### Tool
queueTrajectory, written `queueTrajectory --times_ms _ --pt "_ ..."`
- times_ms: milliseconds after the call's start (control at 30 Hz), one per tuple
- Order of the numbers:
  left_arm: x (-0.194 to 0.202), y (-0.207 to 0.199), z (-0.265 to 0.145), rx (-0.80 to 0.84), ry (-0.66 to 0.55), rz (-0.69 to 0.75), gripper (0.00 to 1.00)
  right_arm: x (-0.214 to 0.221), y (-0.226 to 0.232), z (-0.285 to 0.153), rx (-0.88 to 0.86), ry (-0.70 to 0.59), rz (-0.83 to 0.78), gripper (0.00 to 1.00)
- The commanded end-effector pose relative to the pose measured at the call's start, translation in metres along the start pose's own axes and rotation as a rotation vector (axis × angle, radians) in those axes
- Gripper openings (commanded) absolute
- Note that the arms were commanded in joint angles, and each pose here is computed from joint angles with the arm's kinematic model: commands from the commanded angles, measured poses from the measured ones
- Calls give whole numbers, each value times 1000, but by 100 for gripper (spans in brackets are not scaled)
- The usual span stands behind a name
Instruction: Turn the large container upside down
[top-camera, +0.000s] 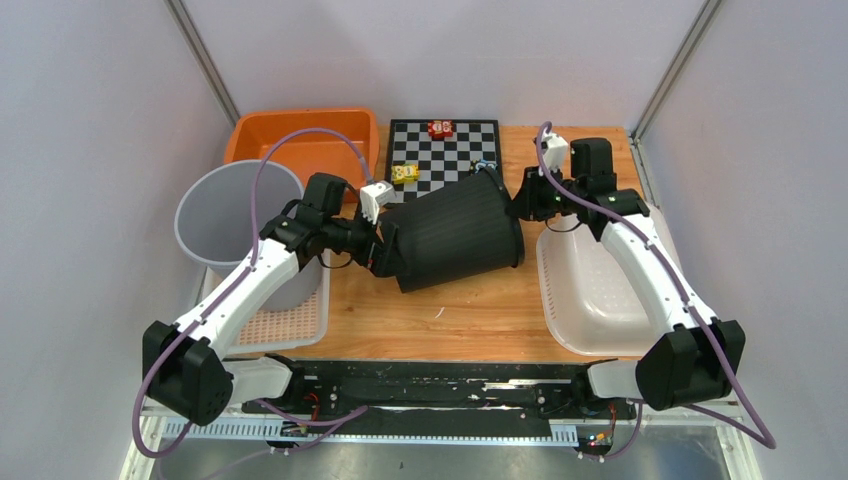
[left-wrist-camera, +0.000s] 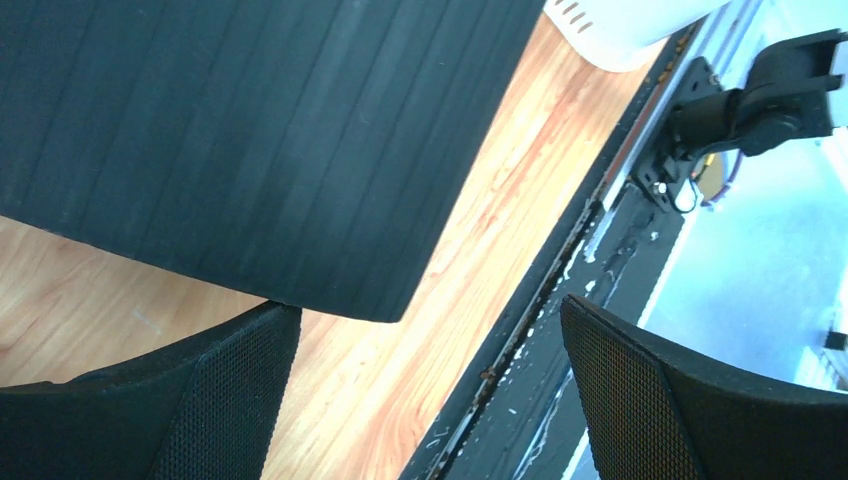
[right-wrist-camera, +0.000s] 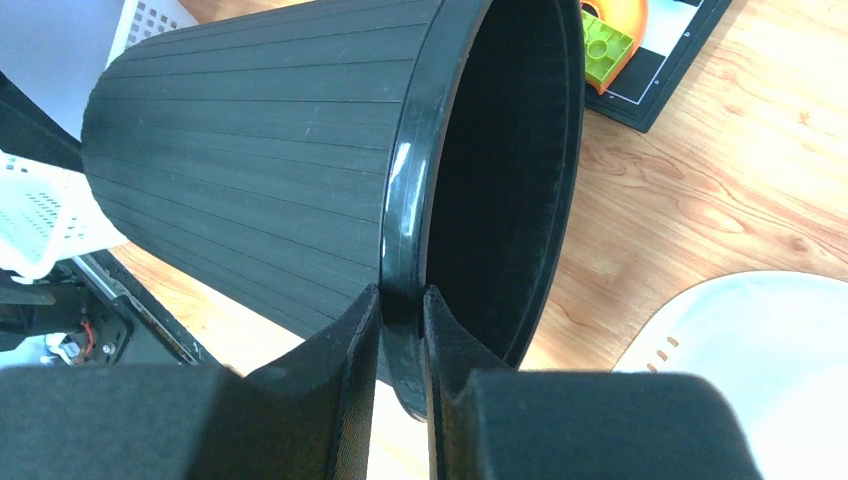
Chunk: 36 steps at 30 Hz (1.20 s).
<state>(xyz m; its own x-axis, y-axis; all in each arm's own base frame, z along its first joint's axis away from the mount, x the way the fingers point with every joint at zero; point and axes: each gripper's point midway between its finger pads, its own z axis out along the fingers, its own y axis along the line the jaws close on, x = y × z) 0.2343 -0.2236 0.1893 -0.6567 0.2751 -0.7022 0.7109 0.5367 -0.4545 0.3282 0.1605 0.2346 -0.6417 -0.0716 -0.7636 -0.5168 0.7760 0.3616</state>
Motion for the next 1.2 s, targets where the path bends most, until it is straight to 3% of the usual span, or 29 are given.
queueTrajectory --times_ms 0,767,1167 --pt "-42 -35 -5 161 -169 76 100 18 6 6 -74 90 122 5" --pt "-115 -87 -51 265 -408 156 100 12 40 -3 -315 105 220 4" --pt "-123 -104 -67 293 -435 165 100 18 51 -5 -432 74 311 4"
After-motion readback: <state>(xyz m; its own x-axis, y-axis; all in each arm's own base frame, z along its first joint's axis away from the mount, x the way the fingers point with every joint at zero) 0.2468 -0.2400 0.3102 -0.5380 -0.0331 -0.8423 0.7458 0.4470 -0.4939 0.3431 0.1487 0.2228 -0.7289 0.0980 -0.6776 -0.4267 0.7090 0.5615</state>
